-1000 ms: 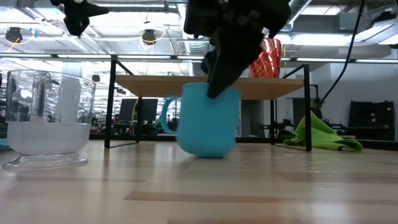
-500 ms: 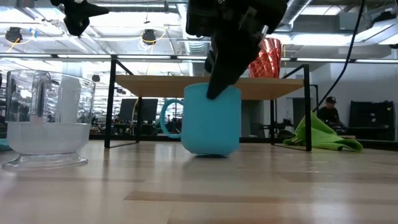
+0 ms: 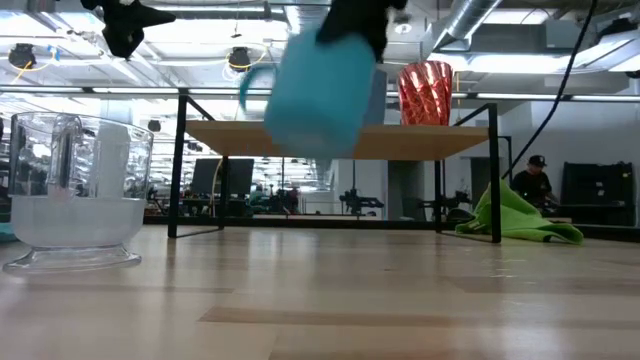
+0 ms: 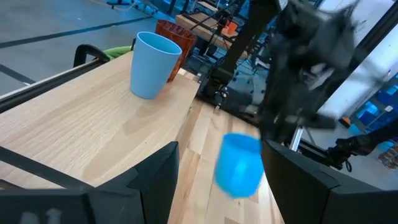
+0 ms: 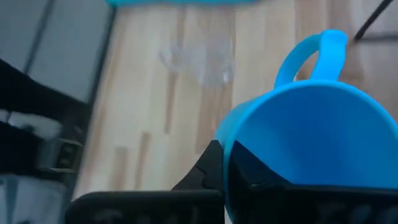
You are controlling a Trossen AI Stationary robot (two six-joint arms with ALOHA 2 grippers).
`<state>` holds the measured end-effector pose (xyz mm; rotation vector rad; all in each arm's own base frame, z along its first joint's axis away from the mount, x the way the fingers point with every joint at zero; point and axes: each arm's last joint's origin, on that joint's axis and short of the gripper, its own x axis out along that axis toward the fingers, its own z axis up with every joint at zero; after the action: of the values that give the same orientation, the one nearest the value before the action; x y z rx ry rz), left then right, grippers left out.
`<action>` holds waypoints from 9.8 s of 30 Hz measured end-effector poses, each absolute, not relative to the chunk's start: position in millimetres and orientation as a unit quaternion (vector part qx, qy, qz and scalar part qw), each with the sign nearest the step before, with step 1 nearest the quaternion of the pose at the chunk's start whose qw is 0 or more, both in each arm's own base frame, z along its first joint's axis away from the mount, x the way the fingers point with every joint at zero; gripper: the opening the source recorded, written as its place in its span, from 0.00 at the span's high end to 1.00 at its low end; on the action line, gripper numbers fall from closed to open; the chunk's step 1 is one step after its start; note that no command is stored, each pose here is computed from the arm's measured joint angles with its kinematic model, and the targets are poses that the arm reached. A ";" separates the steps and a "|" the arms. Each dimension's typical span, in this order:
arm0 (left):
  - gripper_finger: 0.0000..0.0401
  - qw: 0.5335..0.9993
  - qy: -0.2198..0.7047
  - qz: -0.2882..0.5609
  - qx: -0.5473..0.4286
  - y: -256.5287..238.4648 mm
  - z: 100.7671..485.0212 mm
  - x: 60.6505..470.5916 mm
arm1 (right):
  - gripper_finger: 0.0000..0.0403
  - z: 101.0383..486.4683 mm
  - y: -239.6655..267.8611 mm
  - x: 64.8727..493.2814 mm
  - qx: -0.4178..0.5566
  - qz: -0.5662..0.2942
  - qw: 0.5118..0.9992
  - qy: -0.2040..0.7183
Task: Stack small to large cups/mugs on shelf
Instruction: Put the blue mug on the shelf, then put the transparent mug on the shelf
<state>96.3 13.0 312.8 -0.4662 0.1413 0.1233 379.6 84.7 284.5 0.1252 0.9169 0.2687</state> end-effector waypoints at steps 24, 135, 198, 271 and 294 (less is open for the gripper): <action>0.45 0.969 0.065 0.073 -0.228 13.7 313.2 96.2 | 0.97 493.3 59.1 250.4 0.081 0.156 0.982 -0.066; 0.45 0.950 0.031 0.167 -0.261 19.2 314.4 95.3 | 0.97 379.5 -1.2 432.4 0.031 -0.192 0.896 0.400; 0.45 0.950 0.029 0.166 -0.263 19.2 314.8 95.3 | 0.85 342.7 -47.1 451.7 0.102 -0.200 0.869 0.441; 0.45 0.950 0.029 0.166 -0.264 19.2 314.7 95.3 | 0.53 451.1 -29.4 380.6 0.083 -0.159 0.935 0.307; 0.45 0.961 0.045 0.123 -0.243 16.7 314.6 95.9 | 0.57 497.9 100.9 280.9 0.049 -0.043 0.951 0.303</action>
<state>95.9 16.7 314.6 -0.4919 0.0909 0.2487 280.9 100.9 497.9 0.1002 0.6159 -0.0882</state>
